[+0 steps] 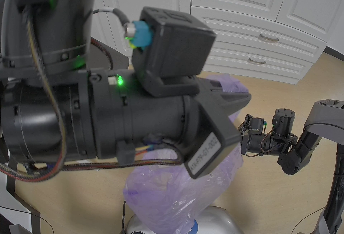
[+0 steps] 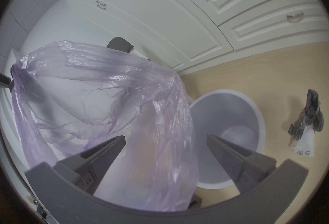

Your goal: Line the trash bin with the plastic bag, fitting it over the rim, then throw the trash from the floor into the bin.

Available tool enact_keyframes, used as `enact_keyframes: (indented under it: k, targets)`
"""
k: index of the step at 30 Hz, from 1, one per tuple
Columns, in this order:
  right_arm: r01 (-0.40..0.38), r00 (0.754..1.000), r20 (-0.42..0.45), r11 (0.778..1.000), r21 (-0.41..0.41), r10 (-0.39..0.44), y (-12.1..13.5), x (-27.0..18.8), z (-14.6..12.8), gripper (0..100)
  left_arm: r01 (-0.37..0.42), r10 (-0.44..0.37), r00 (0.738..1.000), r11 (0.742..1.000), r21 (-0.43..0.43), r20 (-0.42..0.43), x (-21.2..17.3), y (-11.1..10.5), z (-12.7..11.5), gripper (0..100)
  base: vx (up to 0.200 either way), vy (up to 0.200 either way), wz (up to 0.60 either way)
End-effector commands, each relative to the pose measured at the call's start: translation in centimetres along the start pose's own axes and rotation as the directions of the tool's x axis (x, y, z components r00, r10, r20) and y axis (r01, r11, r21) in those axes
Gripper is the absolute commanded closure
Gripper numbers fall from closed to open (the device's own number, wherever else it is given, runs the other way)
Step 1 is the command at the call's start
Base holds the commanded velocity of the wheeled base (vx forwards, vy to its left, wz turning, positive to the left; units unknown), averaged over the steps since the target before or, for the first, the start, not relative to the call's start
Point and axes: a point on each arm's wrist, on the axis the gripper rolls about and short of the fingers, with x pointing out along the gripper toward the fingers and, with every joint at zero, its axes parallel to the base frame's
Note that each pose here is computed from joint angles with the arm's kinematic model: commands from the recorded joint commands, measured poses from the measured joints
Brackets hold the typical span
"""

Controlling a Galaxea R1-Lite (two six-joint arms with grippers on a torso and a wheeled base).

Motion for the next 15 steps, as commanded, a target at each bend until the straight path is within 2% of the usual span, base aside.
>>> enact_keyframes:
  k: [1, 5, 10, 15]
  targets:
    - [-0.019, 1.0, -0.021, 1.0, 0.011, 0.019, 0.1, 0.2, -0.6, 100, 0.004, -0.004, 1.0, 1.0, 0.001, 0.001, 0.1, -0.1, 0.0, 100, 0.0, 0.0, 0.0]
    - [-0.056, 0.998, -0.03, 0.998, 0.009, 0.056, 0.6, -0.3, -0.4, 100, 0.005, -0.005, 1.0, 1.0, 0.001, 0.003, 0.0, -0.1, 0.1, 100, 0.0, 0.0, 0.0]
    - [-0.039, 0.999, -0.011, 0.999, 0.001, 0.039, 0.1, -0.8, 0.1, 100, 0.004, -0.004, 1.0, 1.0, 0.0, -0.005, 0.0, -0.2, -0.1, 100, 0.0, 0.0, 0.0]
    - [-0.005, 0.999, 0.053, 0.999, -0.036, 0.007, -0.6, -2.2, 1.6, 100, -0.013, 0.013, 1.0, 1.0, -0.008, -0.005, -0.7, 0.1, -0.3, 100, 0.0, 0.0, 0.0]
